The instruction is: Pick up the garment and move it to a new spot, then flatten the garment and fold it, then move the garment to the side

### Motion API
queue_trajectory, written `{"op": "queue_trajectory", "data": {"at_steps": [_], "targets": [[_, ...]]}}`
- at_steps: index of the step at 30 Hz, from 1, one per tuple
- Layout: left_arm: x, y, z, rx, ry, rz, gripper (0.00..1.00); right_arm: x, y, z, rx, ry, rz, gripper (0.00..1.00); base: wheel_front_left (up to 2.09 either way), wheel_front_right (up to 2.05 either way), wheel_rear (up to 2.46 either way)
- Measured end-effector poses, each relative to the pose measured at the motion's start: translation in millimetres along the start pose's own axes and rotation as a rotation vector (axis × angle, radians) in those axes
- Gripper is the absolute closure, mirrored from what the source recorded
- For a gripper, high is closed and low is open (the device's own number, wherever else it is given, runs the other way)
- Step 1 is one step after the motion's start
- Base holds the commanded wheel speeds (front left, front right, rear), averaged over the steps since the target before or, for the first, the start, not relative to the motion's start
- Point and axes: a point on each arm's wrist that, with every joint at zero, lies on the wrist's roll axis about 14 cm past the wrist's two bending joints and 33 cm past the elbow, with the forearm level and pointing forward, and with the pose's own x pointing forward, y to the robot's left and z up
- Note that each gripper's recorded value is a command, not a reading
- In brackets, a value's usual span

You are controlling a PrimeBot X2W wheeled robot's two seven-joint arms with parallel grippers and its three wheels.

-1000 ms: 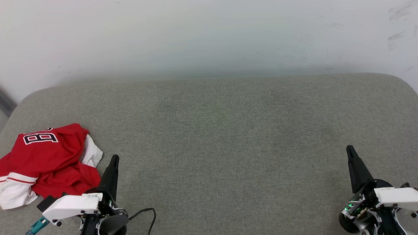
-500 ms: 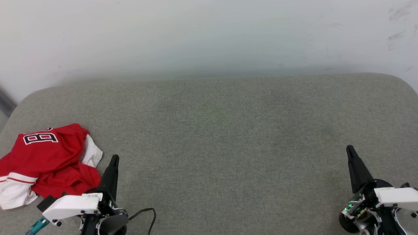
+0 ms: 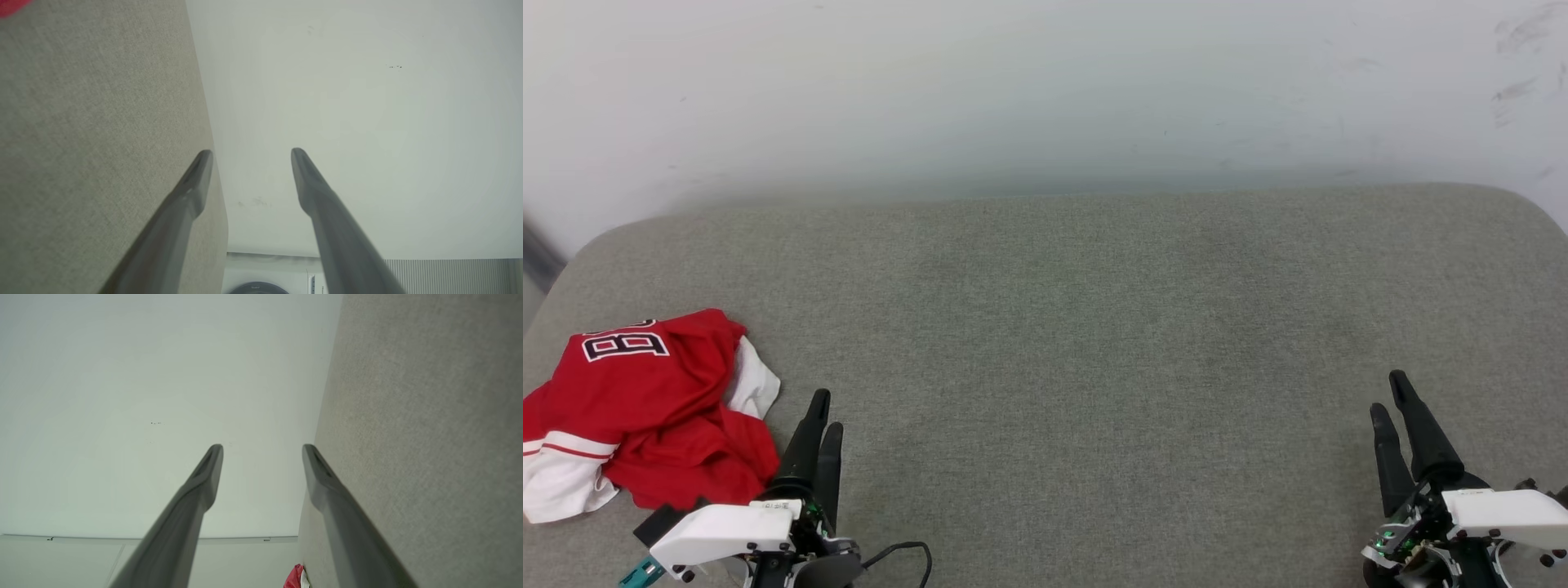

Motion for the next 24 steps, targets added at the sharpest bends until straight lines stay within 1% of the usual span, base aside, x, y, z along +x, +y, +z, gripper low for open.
{"op": "queue_trajectory", "data": {"at_steps": [5,9,10,17,24], "targets": [[1,-10,-3,0.031,-0.001,-0.029,0.0,1,8,-3,-0.027,-0.002,0.026,0.0,0.0,0.0,0.0],[1,-18,-6,0.084,0.0,-0.055,0.0,1,14,-4,-0.086,-0.005,0.041,0.0,0.0,0.0,0.0],[1,-22,-7,0.129,0.0,-0.067,0.0,1,17,-4,-0.129,-0.008,0.05,0.0,0.0,0.0,0.0],[1,-34,-12,0.339,0.007,-0.105,0.0,1,26,-5,-0.332,-0.014,0.078,0.0,0.0,0.0,0.0],[1,-43,-16,0.529,0.001,-0.139,0.0,1,36,-10,-0.566,-0.007,0.114,0.0,0.0,0.0,0.0]]}}
